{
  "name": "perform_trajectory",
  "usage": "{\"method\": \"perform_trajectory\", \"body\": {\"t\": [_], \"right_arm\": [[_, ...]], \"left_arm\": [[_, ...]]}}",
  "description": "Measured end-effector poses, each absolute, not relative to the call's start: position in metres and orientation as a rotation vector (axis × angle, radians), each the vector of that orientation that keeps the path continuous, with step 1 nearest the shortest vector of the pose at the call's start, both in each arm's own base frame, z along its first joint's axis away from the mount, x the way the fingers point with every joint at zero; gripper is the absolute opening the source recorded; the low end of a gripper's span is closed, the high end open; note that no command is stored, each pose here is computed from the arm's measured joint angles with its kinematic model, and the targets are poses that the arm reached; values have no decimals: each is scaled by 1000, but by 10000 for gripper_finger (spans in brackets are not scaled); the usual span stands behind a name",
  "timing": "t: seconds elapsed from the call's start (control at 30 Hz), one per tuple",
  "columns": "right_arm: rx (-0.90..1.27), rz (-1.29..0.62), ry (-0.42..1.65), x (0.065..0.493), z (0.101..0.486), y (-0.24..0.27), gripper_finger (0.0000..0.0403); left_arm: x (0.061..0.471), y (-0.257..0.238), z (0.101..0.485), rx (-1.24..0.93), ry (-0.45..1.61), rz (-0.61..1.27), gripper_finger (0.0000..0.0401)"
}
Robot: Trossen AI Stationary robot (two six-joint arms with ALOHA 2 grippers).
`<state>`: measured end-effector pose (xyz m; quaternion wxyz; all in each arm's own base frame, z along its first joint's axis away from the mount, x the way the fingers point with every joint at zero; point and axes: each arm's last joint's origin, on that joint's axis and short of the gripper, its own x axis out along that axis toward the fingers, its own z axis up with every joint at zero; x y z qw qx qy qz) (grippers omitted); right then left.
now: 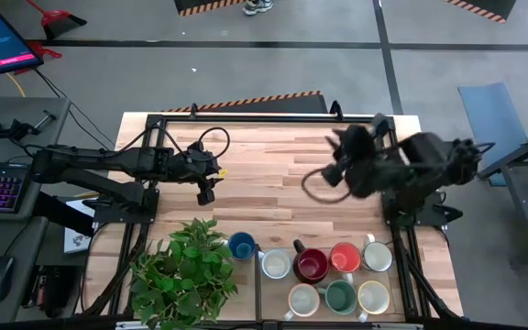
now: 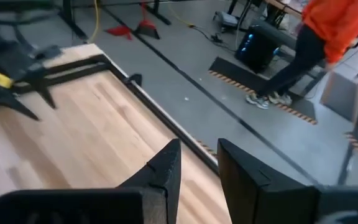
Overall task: Place coffee mugs
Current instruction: Move the blue mug to the center of the table
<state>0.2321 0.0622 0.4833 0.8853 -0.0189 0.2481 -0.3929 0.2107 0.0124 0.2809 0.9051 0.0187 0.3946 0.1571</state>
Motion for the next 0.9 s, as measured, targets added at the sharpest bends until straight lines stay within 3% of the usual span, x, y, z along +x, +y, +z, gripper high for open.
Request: {"method": "perform_trajectory", "body": {"t": [0.2, 0.47, 0.67, 0.9], "right_arm": [[-122, -893, 613, 215, 476, 26, 85], [1, -1023, 684, 188, 413, -10, 85], [76, -901, 587, 178, 367, -20, 85], [96, -551, 441, 182, 310, -32, 85]], "left_arm": [[211, 13, 281, 44, 813, 330, 154], [212, 13, 283, 43, 791, 330, 154], [215, 13, 285, 38, 759, 333, 154], [221, 13, 291, 23, 666, 333, 154]]}}
